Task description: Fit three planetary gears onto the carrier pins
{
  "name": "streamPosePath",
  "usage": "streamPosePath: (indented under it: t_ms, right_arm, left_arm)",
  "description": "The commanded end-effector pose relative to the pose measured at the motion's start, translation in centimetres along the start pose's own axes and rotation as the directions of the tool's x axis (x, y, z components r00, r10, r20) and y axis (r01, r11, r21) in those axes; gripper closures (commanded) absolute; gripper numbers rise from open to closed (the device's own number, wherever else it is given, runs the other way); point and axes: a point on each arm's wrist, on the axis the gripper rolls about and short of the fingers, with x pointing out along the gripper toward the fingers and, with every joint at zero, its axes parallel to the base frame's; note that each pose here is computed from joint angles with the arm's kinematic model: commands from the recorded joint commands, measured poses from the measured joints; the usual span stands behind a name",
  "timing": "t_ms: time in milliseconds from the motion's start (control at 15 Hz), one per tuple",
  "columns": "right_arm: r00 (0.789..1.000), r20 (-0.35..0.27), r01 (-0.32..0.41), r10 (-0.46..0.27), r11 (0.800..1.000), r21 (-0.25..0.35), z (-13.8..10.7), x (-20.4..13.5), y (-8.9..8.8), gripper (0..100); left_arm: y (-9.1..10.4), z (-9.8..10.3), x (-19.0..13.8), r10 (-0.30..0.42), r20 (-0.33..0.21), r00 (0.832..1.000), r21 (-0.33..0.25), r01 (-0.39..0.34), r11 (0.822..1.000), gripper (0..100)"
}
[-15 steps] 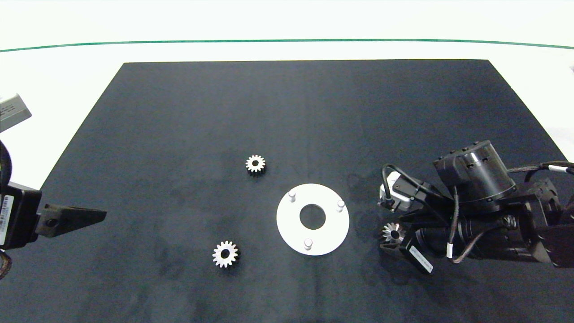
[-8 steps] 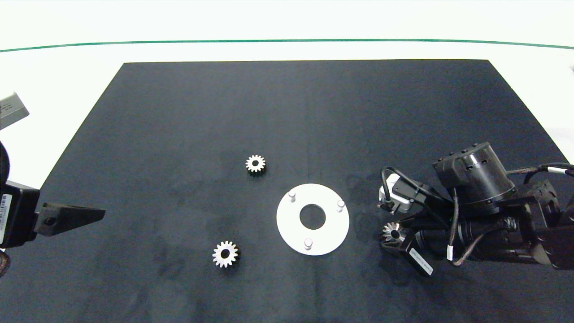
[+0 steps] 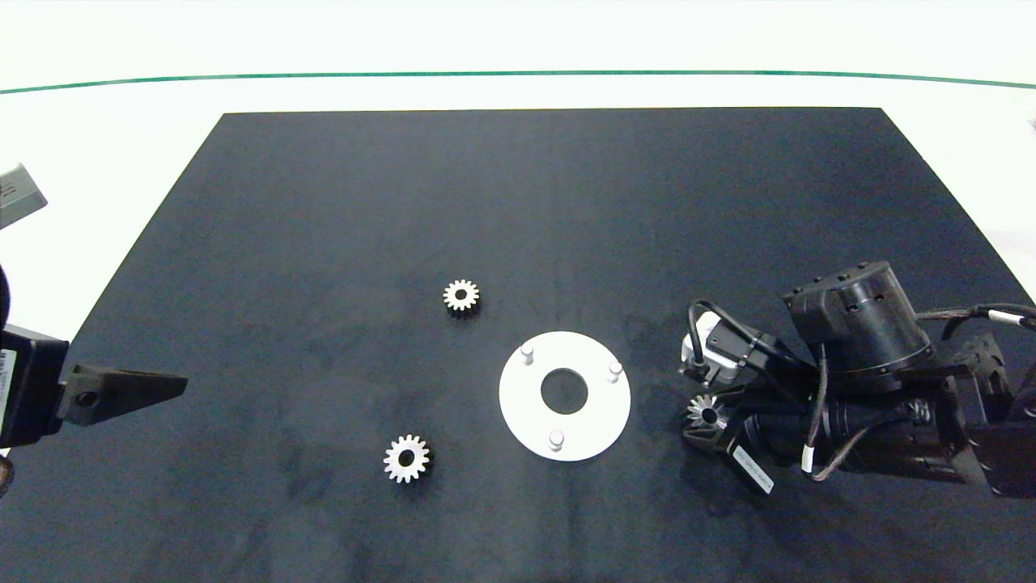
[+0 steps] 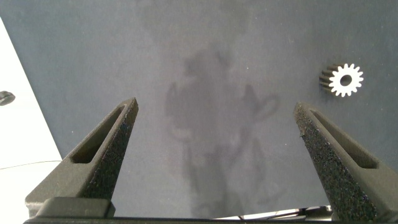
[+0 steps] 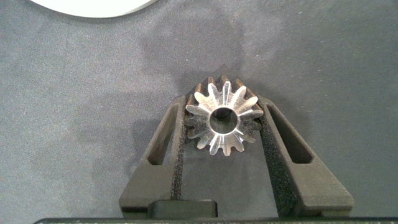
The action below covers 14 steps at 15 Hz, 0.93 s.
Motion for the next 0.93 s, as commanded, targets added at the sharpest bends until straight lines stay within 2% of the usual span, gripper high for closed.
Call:
streamPosePath:
  t_ms: [67,133,333,600,933]
  right_arm:
    - [0.995,0.095,0.031,-0.031,1.0,-0.002,1.9,-2.2,-0.7,72]
    - [0.993,0.116,0.028,-0.027,1.0,-0.011,2.8,-2.8,-0.7,72]
    - [0.994,0.113,0.005,-0.001,1.0,-0.03,5.2,-4.1,-0.9,72]
    - [0.994,0.11,-0.013,0.019,0.999,-0.051,7.9,-2.5,-0.7,72]
    - [0.994,0.097,-0.042,0.049,0.996,-0.078,9.4,-0.5,0.3,72]
  left_arm:
    - [0.0,-0.1,-0.2,0.003,0.001,1.0,-0.001,-0.003,1.0,0]
    - [0.0,-0.1,-0.2,0.002,0.002,1.0,0.0,-0.002,1.0,0]
    - [0.0,-0.1,-0.2,0.0,0.002,1.0,0.001,0.0,1.0,0]
    - [0.0,-0.1,-0.3,0.001,0.005,1.0,0.002,-0.001,1.0,0]
    - [0.0,-0.2,-0.3,-0.001,0.004,1.0,0.003,0.001,1.0,0]
